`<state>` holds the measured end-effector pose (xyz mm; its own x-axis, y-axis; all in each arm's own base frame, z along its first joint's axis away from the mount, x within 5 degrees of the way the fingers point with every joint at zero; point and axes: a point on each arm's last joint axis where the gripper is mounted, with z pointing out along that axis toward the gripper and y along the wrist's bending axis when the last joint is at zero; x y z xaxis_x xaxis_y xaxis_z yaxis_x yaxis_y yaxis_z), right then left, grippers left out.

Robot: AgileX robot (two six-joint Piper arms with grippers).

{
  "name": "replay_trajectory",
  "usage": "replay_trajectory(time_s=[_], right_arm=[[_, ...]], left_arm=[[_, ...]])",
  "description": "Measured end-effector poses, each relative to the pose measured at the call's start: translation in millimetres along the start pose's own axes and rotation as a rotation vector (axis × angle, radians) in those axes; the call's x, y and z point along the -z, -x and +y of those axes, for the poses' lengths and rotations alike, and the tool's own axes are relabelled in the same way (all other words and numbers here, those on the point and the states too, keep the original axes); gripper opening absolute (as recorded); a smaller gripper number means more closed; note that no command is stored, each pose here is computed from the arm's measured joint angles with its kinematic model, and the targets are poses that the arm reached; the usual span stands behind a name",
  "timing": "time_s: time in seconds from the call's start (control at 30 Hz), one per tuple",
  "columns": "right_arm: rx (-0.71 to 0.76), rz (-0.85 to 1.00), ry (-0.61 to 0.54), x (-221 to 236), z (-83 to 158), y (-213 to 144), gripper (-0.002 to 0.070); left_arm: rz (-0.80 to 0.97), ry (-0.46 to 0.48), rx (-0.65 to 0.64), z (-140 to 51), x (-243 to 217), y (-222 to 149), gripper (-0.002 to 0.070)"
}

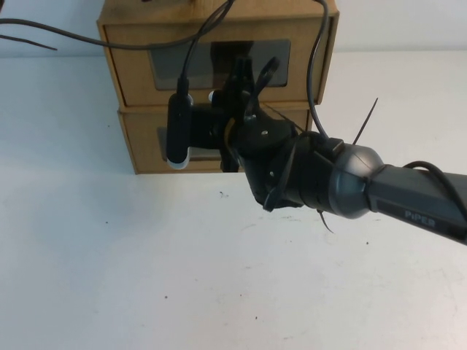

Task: Open the shoe box
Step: 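Pull the top drawer of the cardboard box fully open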

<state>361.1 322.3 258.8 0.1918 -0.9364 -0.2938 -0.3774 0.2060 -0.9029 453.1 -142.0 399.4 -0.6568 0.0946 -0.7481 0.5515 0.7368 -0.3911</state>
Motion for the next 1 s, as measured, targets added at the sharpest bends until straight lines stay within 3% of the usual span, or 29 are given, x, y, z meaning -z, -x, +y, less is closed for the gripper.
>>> replay_trajectory(time_s=[0.6,1.0], right_arm=[[-0.121,0.054,0.083,36,-11,1,0.0005],[-0.159,0.08,0.123,60,-4,7,0.0004]], left_arm=[[0.046,-0.027,0.022,-4.2,0,-4,-0.0005],[0.048,-0.018,0.018,-3.3,0,-4,-0.0005]])
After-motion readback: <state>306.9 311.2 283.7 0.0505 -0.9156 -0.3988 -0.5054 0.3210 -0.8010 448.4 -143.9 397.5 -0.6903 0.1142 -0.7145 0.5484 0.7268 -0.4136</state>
